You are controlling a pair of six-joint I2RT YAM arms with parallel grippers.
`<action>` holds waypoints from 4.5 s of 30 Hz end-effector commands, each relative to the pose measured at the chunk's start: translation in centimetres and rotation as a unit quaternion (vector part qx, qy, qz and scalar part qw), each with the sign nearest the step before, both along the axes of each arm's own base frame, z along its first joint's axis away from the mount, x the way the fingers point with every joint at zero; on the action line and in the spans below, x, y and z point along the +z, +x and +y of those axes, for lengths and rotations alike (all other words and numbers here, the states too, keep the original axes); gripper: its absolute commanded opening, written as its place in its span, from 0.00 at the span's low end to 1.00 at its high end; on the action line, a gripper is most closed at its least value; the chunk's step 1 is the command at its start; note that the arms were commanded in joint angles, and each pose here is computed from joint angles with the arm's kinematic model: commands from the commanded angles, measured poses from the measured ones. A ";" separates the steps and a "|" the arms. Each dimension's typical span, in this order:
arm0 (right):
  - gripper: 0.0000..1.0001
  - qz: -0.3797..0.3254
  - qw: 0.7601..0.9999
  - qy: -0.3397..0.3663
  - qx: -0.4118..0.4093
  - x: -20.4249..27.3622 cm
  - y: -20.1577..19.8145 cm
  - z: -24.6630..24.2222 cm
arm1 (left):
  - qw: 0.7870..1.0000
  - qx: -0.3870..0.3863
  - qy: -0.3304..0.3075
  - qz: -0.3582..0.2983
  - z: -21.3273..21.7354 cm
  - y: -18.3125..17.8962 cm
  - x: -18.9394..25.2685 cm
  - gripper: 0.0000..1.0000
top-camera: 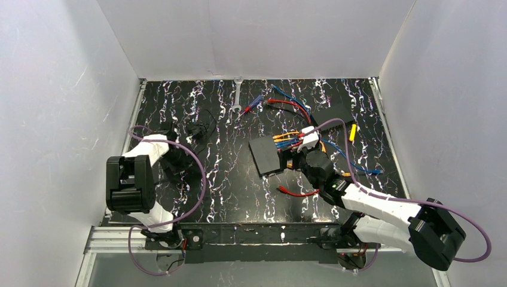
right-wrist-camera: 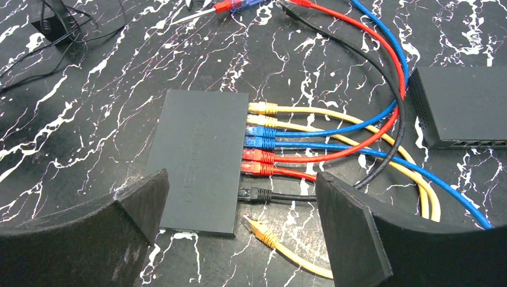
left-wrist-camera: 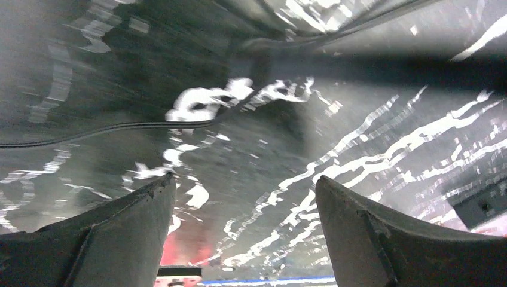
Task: Insert the plug into the switch port
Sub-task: Pick up the power from the center of the board.
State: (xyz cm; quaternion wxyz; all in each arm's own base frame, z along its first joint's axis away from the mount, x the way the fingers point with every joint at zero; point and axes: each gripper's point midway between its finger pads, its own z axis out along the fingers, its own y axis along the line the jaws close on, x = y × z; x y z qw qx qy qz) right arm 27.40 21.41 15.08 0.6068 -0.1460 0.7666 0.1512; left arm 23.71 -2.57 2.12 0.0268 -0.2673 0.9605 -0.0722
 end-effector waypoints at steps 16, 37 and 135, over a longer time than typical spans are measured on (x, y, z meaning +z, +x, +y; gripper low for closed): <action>1.00 -0.025 1.000 0.018 0.006 2.6 0.6 0.8 | 0.986 0.012 0.123 -0.109 5.1 3.2 4.6 0.92; 1.00 -0.022 1.000 0.015 0.012 2.4 0.6 1.0 | 0.997 0.025 -0.075 -0.012 -3.5 -0.9 -0.2 0.94; 0.04 0.157 0.965 -0.192 0.091 -13.7 -9.6 17.7 | 0.886 -0.159 0.177 -0.398 -1.0 -2.3 16.9 0.98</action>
